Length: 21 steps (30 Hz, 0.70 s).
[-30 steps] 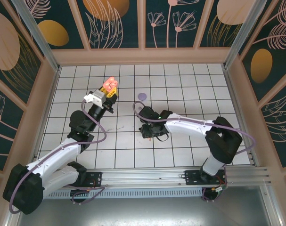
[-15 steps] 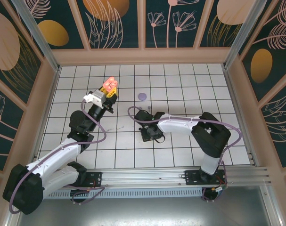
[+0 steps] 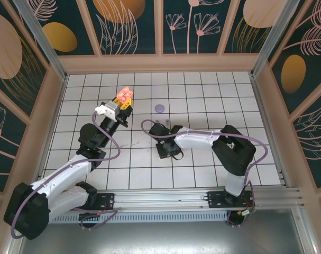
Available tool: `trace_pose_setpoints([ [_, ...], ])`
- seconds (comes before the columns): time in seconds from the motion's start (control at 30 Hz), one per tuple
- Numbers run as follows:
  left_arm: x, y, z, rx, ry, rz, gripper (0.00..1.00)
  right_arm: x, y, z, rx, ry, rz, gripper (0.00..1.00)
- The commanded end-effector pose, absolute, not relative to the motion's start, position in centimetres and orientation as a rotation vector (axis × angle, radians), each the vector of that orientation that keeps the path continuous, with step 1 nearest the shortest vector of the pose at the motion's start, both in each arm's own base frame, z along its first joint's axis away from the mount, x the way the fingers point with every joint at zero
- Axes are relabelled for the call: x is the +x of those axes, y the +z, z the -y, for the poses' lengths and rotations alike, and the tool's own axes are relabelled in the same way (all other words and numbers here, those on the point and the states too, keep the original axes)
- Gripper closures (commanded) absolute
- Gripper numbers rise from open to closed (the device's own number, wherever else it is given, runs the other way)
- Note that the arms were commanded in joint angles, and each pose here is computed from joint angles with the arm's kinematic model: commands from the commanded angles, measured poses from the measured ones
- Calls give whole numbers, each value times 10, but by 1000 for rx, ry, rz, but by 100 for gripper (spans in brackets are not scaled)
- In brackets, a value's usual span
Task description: Insert wireless bluetooth earbuds into charging case
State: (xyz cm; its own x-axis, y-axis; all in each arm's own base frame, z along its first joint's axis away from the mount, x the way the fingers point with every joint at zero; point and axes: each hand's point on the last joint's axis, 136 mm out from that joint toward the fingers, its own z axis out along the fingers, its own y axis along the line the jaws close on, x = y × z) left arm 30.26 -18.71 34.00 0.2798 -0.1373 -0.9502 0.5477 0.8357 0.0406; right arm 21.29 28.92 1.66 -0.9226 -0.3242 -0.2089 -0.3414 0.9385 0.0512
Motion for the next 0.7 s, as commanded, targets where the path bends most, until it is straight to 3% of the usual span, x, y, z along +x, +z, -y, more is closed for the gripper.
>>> trace_pose_setpoints([
  [0.0, 298, 351, 190, 399, -500, -1164, 100, 213, 19, -291, -534, 89, -2885, 60],
  [0.67, 294, 354, 189, 398, -507, -1159, 100, 216, 11, -285, -490, 13, -2875, 64],
])
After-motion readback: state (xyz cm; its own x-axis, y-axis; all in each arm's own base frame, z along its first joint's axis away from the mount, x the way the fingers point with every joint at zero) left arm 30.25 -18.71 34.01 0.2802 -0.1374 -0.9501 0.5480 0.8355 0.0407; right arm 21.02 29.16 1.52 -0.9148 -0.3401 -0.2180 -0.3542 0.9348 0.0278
